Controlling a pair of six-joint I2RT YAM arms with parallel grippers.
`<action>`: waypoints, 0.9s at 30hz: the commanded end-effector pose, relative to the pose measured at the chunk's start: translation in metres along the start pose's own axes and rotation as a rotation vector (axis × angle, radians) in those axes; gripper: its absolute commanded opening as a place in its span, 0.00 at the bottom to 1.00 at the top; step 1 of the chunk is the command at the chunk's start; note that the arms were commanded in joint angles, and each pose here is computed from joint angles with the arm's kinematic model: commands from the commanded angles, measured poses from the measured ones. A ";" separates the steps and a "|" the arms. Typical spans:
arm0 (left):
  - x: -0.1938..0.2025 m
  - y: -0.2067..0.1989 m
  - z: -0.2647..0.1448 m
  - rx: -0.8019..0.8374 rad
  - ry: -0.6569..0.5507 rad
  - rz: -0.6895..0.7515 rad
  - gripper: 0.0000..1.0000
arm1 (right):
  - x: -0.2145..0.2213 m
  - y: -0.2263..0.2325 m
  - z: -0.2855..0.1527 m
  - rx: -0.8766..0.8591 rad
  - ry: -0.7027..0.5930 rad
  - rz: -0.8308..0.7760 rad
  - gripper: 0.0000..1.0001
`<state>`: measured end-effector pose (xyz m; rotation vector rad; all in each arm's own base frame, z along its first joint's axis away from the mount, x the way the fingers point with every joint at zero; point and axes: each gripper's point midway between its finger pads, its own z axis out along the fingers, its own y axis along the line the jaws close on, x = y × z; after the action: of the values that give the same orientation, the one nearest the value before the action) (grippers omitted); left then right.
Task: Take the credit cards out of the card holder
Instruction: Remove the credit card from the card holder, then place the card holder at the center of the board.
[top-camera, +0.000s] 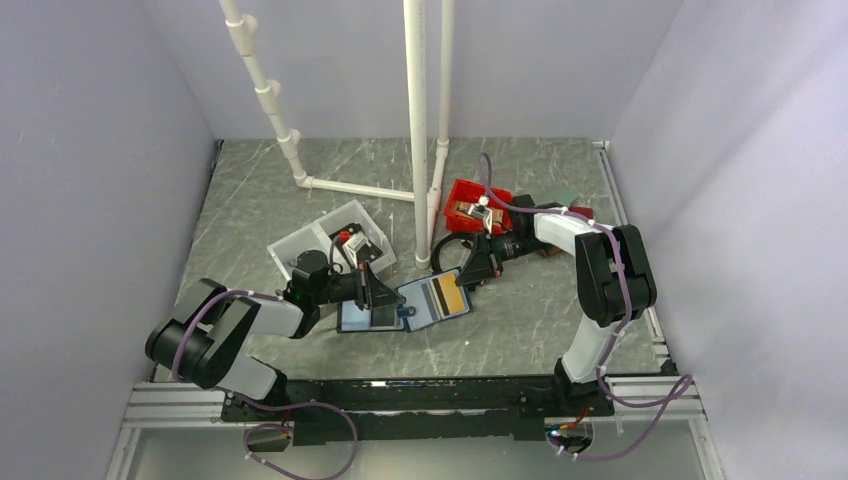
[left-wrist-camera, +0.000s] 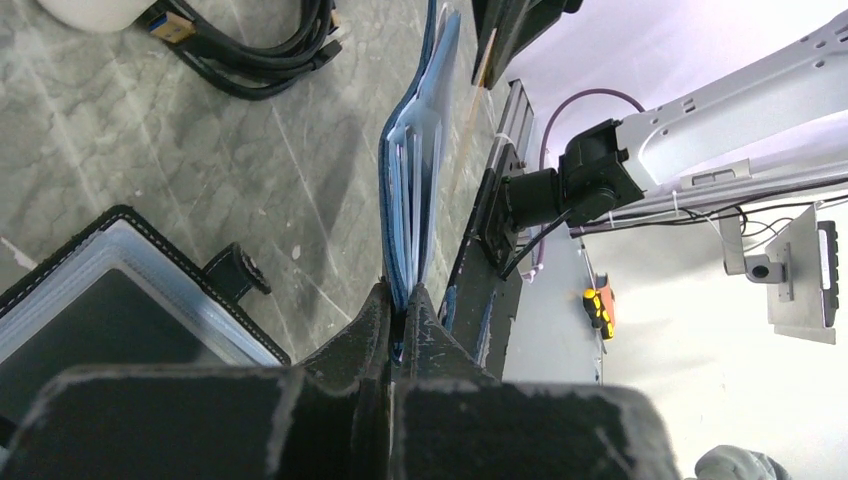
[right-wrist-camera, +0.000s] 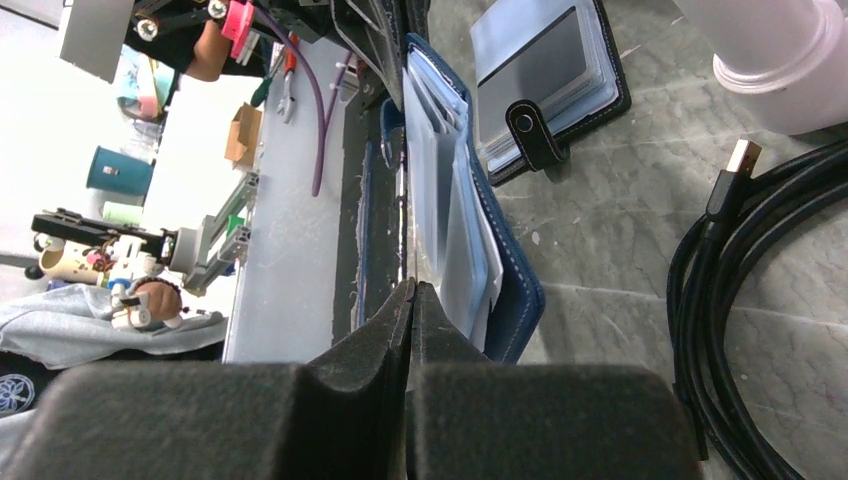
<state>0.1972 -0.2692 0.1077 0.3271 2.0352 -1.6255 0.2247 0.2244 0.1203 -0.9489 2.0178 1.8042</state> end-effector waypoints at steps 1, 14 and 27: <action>-0.007 -0.006 -0.003 0.035 -0.030 0.036 0.00 | -0.004 0.002 -0.002 -0.002 -0.011 -0.030 0.00; -0.005 0.007 -0.003 0.016 -0.008 -0.013 0.00 | -0.005 0.002 -0.004 -0.001 -0.015 -0.026 0.00; 0.012 0.021 0.040 -0.059 0.074 -0.049 0.04 | -0.005 0.002 -0.004 -0.009 -0.019 -0.024 0.00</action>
<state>0.1978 -0.2862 0.0722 0.2783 2.1843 -1.6366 0.2246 0.2211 0.1183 -0.9354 2.0441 1.7955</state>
